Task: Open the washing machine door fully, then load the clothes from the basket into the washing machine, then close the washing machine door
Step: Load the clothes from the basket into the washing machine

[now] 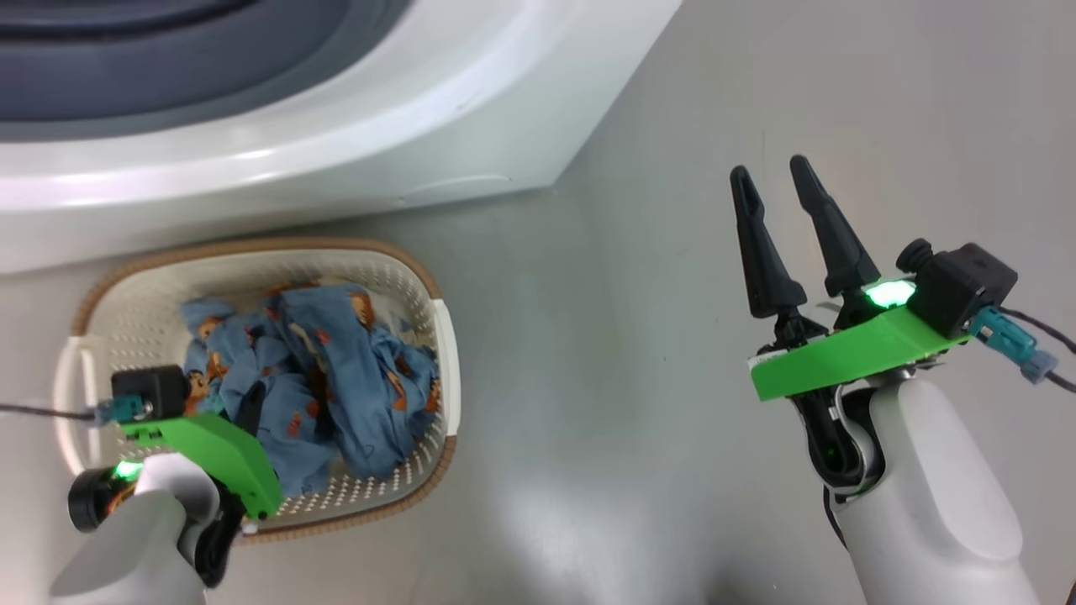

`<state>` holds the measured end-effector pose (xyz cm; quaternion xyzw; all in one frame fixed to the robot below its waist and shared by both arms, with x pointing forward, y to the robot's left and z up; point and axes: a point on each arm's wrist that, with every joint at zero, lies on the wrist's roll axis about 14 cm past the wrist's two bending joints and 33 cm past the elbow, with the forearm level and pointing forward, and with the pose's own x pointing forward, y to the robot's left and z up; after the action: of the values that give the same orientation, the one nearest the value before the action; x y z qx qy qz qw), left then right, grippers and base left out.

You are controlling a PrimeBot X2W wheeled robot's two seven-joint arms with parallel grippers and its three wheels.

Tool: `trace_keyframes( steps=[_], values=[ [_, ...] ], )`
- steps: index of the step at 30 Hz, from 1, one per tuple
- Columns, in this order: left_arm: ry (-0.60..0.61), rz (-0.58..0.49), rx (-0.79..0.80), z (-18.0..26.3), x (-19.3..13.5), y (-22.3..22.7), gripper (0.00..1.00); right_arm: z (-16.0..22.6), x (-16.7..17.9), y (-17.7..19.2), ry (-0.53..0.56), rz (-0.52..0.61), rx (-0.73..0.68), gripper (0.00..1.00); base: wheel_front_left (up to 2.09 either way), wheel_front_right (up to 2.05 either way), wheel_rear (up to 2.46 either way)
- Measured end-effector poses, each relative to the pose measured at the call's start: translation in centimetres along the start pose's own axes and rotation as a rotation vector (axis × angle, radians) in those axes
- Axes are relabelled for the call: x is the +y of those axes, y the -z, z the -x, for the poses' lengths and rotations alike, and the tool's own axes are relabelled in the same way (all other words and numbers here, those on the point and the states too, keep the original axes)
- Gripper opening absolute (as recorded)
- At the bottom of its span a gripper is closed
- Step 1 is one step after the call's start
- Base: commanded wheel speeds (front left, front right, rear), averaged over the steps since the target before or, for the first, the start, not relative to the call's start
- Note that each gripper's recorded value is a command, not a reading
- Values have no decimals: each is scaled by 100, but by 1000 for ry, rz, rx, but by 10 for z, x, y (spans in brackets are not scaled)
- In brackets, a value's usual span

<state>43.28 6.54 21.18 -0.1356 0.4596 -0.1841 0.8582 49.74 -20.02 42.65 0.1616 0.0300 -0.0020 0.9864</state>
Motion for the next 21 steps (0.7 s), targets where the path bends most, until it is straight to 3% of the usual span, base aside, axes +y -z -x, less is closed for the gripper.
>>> trace_keyframes(
  steps=[21],
  values=[
    [42,-52,-329,90,-31,-57,0,41,30,-44,-64,-21,-70,100,0,0,0]
  ],
)
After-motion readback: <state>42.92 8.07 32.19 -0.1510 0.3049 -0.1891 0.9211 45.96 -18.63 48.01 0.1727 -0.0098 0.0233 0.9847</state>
